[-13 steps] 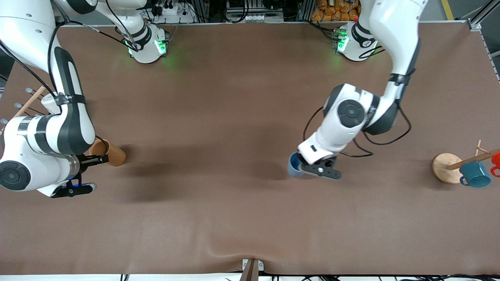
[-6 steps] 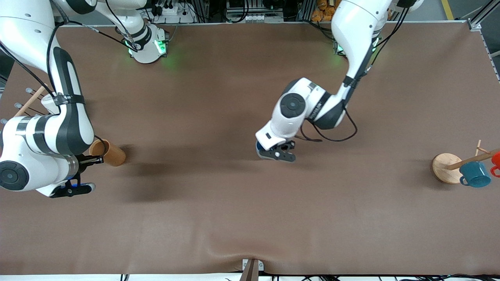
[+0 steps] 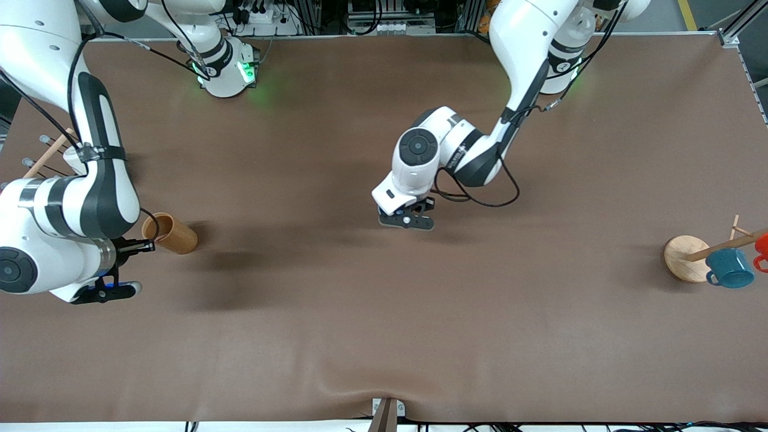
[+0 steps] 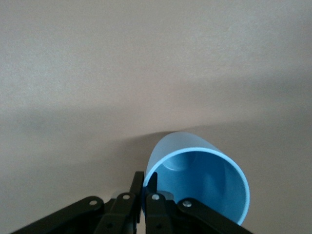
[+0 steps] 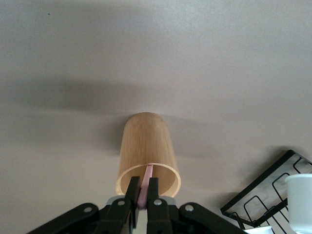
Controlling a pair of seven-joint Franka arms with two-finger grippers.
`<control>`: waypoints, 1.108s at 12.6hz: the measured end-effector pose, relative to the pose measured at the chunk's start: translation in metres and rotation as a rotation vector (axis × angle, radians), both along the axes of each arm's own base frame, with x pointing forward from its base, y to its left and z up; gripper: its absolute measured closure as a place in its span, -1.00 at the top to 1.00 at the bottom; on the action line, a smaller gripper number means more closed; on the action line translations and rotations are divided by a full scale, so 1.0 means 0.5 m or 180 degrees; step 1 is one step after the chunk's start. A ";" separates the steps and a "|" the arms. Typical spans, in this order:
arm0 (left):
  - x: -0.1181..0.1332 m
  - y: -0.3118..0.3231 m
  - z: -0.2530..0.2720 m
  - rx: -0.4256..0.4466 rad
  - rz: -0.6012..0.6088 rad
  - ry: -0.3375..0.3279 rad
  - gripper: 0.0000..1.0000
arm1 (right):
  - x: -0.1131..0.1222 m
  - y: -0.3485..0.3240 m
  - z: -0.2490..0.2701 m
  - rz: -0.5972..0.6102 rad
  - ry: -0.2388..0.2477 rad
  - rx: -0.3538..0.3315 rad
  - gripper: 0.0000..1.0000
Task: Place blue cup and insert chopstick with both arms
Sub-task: 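Carry the blue cup to the table center with the left gripper, then open the left gripper off the cup while the right gripper grips the chopstick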
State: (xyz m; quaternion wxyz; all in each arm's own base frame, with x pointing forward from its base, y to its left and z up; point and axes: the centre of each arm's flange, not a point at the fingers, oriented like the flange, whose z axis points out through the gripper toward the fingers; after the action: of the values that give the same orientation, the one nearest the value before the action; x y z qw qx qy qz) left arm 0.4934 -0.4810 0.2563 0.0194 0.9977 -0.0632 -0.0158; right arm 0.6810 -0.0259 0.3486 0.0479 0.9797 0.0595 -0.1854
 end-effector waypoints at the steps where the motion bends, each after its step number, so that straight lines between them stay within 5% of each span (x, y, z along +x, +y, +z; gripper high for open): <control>1: -0.007 -0.008 -0.001 0.0003 0.0031 0.0002 -0.90 | 0.001 -0.001 0.004 0.0015 -0.0011 0.0007 -0.80; 4: -0.018 -0.019 -0.006 0.0012 0.0089 0.0013 -0.79 | 0.003 -0.002 0.032 0.0049 -0.0064 0.0017 -0.80; 8: 0.006 -0.013 0.016 -0.0027 0.0146 -0.0059 0.09 | -0.006 0.004 0.085 0.0060 0.0001 0.0025 -0.80; 12: 0.076 0.056 0.173 -0.0127 0.0363 -0.0224 0.97 | 0.001 0.021 0.125 0.0110 -0.0072 0.0050 -0.80; 14: 0.111 0.132 0.288 -0.0127 0.0544 -0.0263 1.00 | 0.005 0.032 0.143 0.0138 -0.0130 0.0060 -0.80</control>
State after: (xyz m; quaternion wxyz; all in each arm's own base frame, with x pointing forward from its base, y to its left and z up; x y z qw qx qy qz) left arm 0.5490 -0.4148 0.4004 0.0380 0.9987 0.0211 0.0284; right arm 0.6834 -0.0098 0.4204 0.0439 0.9822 0.0815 -0.1637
